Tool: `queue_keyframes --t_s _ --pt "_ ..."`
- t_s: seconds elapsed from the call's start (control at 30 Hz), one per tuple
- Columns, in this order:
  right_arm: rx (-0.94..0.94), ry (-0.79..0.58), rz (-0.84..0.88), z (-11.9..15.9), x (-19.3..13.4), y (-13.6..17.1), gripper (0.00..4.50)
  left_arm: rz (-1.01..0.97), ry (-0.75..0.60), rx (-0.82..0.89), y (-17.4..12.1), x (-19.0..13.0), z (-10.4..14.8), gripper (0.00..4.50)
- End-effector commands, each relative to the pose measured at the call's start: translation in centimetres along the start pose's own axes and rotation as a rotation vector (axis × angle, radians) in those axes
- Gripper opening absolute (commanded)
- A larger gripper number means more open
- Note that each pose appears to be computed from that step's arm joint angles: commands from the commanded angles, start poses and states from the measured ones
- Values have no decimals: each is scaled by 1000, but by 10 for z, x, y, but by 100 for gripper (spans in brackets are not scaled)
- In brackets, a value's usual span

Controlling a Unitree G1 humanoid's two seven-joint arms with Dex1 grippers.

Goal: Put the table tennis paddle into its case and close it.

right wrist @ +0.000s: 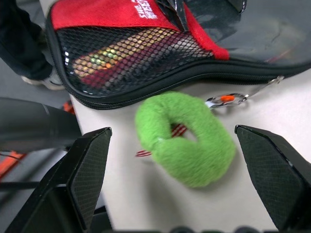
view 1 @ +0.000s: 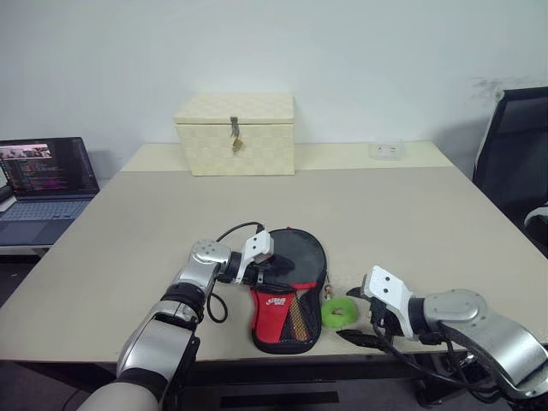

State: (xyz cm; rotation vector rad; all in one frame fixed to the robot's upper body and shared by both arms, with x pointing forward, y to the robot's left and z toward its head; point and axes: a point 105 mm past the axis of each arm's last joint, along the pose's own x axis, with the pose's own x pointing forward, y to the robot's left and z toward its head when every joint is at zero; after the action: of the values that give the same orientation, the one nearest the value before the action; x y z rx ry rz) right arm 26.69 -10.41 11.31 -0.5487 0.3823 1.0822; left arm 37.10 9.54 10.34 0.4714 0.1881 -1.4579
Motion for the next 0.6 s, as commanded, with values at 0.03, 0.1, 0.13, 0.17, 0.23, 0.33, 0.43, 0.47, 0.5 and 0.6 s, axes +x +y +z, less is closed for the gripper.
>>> queue_keyframes --t_s 0.03,0.1,0.13,0.17,0.23,0.33,0.43,0.47,0.5,0.6 --pt "-77 -21 21 7 7 2 446 -23 59 -23 -7 1 -15 348" --pt "-99 -20 31 7 12 3 408 -24 58 -25 -7 2 -15 348" --pt "-112 -14 40 6 14 5 387 -25 58 -26 -7 3 -15 348" --pt "-122 -11 46 5 16 6 352 -26 57 -26 -7 4 -14 348" --pt "-130 -7 52 4 20 7 282 -30 55 -26 -7 6 -14 348" --pt "-145 8 54 1 23 7 179 -33 54 -26 -8 8 -14 348" --pt "-152 26 53 -2 20 3 74 -44 52 -26 -9 11 -14 348" --pt "-151 29 50 -2 17 0 39 -47 52 -27 -10 12 -14 348" --pt "-147 31 49 -2 13 -2 5 -50 52 -27 -11 13 -15 348" --pt "-105 8 74 4 1 -3 2 -53 41 -38 -12 16 -14 348"
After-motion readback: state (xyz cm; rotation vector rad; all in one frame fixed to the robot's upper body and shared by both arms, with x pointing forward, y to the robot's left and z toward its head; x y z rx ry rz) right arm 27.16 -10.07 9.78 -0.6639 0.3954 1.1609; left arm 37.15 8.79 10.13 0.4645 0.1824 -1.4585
